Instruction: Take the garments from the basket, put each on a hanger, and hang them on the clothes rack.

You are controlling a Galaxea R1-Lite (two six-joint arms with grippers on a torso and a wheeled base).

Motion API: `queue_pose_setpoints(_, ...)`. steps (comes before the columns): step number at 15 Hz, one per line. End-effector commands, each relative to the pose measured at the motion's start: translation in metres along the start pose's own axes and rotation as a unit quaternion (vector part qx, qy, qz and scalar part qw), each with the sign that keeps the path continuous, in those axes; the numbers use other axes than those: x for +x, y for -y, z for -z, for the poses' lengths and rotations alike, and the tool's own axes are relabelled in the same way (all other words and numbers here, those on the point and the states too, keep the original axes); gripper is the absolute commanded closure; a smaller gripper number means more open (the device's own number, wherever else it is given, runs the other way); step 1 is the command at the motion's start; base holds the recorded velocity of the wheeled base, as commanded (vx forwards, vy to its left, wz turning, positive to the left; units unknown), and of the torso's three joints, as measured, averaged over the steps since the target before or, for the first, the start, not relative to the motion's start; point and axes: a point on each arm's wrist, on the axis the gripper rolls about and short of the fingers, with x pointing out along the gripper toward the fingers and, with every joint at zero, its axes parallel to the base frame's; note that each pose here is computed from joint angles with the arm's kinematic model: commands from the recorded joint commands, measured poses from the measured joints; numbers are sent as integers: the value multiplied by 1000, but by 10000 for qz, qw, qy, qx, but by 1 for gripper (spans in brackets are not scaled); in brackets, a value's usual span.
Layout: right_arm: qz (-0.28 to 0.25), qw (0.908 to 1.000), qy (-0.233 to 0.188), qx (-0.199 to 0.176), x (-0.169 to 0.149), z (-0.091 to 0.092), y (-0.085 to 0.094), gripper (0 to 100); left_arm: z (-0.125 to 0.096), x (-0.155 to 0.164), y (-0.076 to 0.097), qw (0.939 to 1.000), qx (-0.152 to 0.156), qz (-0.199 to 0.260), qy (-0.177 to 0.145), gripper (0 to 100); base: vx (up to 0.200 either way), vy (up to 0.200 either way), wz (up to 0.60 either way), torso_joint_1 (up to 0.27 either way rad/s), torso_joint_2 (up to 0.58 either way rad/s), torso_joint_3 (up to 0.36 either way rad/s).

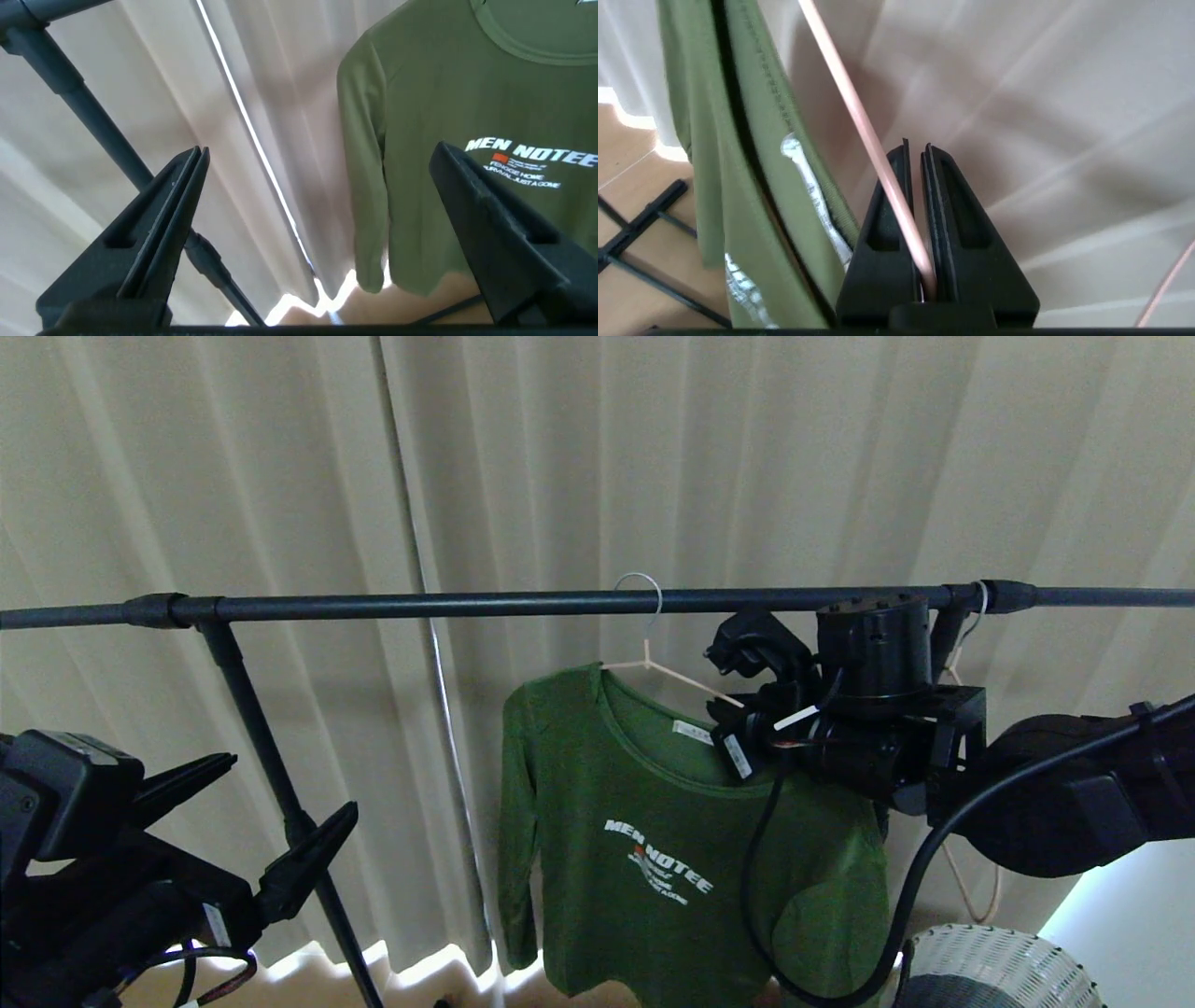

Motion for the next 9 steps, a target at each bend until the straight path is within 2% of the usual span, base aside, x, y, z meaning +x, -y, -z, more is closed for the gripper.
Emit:
queue_pose_setpoints(1,-96,9999,15,-42,-1,-1,-7,100,0,0,0,10000,3,1,-8,0,0,0,0,0,0,0)
queue_pose_setpoints(5,-142,9998,100,-48,-2,-5,-10,100,0,0,0,10000,1,-1,-1,0,0,0,0,0,0,0)
queue_pose_setpoints(6,-175,9998,119,-61,-3,-6,-12,0,0,0,0,10000,3,1,-8,0,0,0,0,0,0,0)
queue_pose_setpoints(9,-169,9997,184,25,-4,-8,-12,0,0,0,0,10000,-4,3,-16,0,0,0,0,0,0,0)
